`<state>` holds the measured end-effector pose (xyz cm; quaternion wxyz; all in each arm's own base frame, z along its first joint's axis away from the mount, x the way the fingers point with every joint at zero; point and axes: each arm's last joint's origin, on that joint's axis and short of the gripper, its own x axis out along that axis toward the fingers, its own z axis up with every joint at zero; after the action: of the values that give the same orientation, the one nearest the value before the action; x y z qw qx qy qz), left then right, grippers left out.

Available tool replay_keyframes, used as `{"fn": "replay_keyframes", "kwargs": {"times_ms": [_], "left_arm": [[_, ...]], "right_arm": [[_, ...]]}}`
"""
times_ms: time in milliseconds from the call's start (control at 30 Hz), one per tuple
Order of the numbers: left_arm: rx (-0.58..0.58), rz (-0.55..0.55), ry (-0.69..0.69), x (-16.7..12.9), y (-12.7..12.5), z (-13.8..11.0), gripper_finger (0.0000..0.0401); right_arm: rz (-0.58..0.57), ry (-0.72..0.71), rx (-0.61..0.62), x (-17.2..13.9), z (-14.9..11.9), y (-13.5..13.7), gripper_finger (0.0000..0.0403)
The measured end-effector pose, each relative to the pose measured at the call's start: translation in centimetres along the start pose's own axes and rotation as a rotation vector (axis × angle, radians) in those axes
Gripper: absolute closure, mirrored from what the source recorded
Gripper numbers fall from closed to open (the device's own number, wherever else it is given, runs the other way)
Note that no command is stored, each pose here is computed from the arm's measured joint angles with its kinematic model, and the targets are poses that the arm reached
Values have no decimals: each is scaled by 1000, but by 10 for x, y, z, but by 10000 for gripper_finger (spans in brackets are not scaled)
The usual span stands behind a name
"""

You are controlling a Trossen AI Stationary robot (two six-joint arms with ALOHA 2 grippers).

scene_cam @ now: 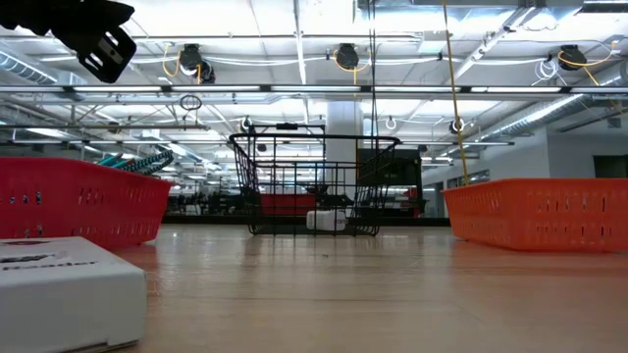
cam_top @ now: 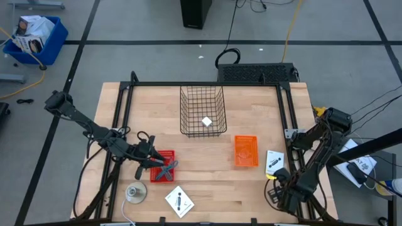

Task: Pick and place items into bin
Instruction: Put the white charger adapter into the black wire basket

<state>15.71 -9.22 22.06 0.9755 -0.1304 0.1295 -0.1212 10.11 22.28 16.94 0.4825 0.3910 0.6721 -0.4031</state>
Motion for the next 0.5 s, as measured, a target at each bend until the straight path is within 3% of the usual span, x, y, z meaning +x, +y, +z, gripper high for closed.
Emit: {"fn": "replay_keyframes", "kwargs": {"times_ms": [200,500], "left_arm": [[0,0,0,0,0,0,299],[17,0,2,0,0,0,299]], "right_arm": [[-39,8,152,2,9,6,201],[-24,-25,32,7,33,32,231]]}}
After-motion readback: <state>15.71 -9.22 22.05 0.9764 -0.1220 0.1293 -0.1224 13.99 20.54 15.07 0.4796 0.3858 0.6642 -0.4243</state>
